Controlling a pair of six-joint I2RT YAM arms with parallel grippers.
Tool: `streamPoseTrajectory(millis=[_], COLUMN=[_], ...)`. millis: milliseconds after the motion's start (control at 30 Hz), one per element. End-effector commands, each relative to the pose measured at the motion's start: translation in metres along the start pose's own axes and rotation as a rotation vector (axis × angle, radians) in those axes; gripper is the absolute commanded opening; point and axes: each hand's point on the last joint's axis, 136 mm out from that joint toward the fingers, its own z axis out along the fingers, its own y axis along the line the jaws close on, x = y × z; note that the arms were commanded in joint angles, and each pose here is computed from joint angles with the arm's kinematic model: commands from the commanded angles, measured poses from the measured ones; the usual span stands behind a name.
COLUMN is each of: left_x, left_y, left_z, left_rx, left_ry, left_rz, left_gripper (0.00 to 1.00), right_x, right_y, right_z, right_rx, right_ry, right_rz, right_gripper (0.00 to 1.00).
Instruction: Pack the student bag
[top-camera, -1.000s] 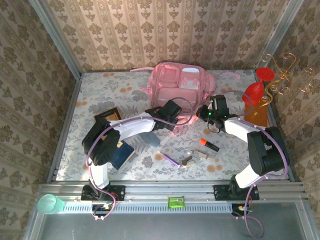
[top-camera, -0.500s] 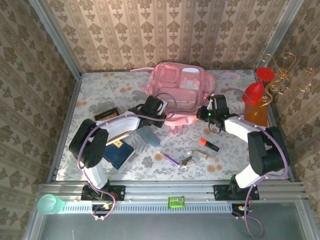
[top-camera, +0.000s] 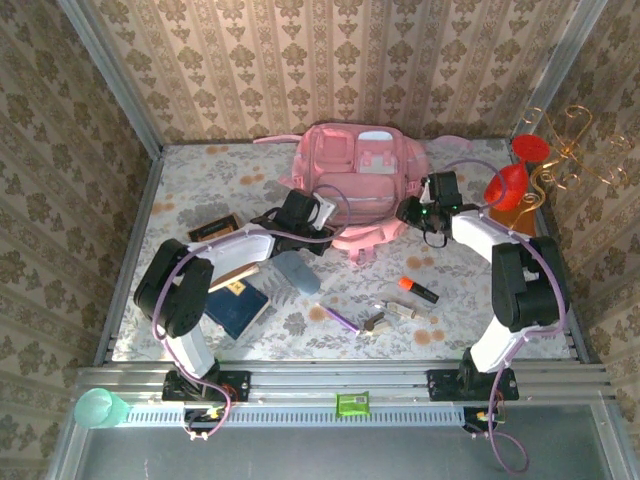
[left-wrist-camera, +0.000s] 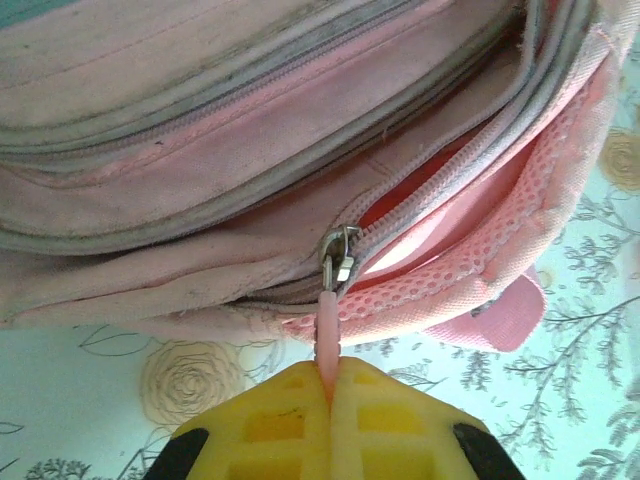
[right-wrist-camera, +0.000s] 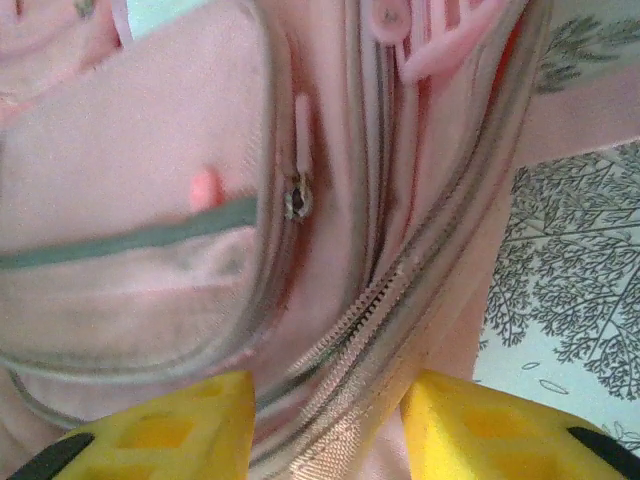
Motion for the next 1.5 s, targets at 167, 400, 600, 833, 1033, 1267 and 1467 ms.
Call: streamPoseTrajectory(millis=[167, 400, 600, 833, 1033, 1267, 1467], left_x=[-0.030, -0.021, -0.007, 0.016, 0.025, 0.028, 0.028], left_y=[-0.046, -0.048, -0.046, -0.042, -0.044, -0.045, -0.045], left_z=[-0.003, 0.002, 0.009, 0.023, 0.036, 0.047, 0.051], left_rx=[0.110, 0.098, 0.086, 0.096, 0.131, 0.145, 0.149], left_ry=[-0.053, -0.025, 0.003, 0.061, 0.079, 0.092, 0.093], left_rz=[0.013, 0.028, 0.026, 0.018, -0.002, -0.009, -0.014], left_gripper=[0.00, 0.00, 0.00, 0.00, 0.00, 0.03, 0.06], right_x=[0.047, 0.091, 0.096, 0.092, 0.084, 0.081, 0.080], right_y=[0.014, 0.030, 0.031, 0.033, 0.050, 0.063, 0.068], right_z=[-0.041, -0.033, -0.006, 0.002, -0.007, -0.017, -0.020], right_rx=[-0.116, -0.131, -0.127, -0.165, -0.249, -0.286, -0.297], right_ry=[0.032, 0.044, 0.026, -0.012, -0.038, -0.043, -0.043], right_rz=[0.133, 0.176, 0.231, 0.273, 0.296, 0.299, 0.294], right_gripper=[0.80, 0.87, 0.74, 0.31, 0.10, 0.07, 0.05])
